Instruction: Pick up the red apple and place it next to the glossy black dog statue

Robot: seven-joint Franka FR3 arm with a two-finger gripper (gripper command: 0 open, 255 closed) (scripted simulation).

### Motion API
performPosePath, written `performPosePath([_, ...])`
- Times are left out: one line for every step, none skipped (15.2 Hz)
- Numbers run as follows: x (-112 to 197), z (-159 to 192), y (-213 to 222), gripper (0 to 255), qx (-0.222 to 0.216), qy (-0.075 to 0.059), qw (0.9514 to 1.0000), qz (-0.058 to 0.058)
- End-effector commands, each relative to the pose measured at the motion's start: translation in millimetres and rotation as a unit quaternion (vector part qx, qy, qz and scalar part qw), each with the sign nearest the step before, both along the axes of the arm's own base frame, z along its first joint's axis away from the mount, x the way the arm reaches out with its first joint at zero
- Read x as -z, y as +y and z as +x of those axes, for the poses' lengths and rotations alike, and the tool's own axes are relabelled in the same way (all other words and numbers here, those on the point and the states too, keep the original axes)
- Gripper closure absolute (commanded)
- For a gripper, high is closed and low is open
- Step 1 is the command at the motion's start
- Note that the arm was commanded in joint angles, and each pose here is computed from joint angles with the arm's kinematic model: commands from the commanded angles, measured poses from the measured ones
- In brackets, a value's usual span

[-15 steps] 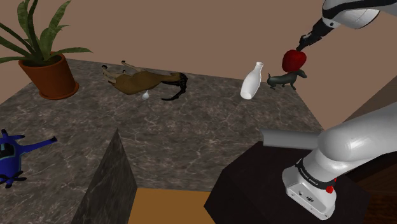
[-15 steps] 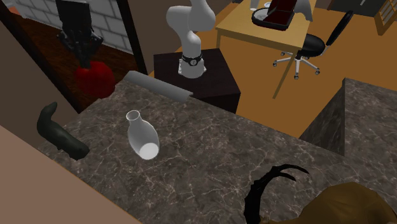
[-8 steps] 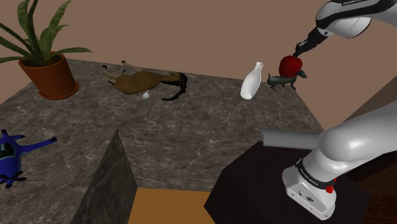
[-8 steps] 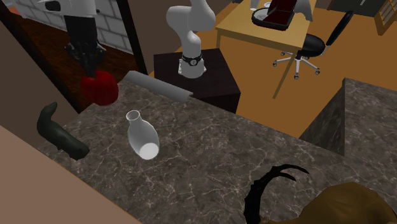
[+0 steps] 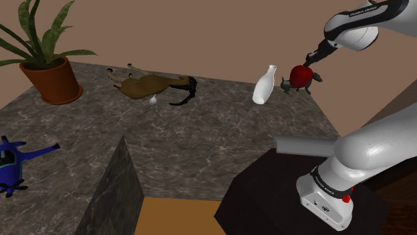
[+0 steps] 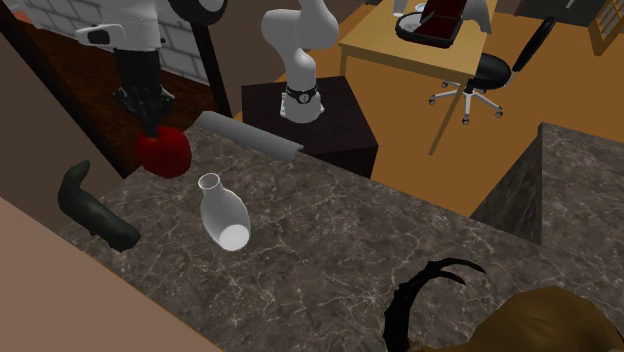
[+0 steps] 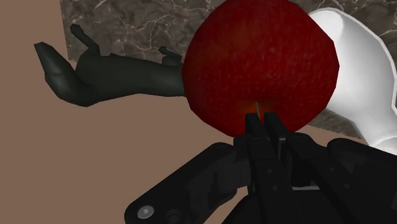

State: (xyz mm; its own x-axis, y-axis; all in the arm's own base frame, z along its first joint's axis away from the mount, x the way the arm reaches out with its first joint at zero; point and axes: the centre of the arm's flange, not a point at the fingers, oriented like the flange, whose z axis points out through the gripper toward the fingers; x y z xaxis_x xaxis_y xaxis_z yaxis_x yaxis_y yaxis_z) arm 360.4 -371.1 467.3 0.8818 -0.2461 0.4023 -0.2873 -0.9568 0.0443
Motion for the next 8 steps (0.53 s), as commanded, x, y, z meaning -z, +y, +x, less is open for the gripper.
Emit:
performPosePath([11,-1,0,255,0.000,0.000,1.0000,0.000])
performPosePath([16,-1,0,255,0.000,0.000,1.0000,0.000])
performPosePath([21,-1,0,255,0.000,0.000,1.0000,0.000])
performPosePath([26,-1,0,255,0.000,0.000,1.0000,0.000])
performPosePath([32,-1,0,255,0.000,0.000,1.0000,0.000])
performPosePath([37,-1,0,255,0.000,0.000,1.0000,0.000])
performPosePath([42,-1,0,255,0.000,0.000,1.0000,0.000])
performPosePath([48,-1,0,255,0.000,0.000,1.0000,0.000])
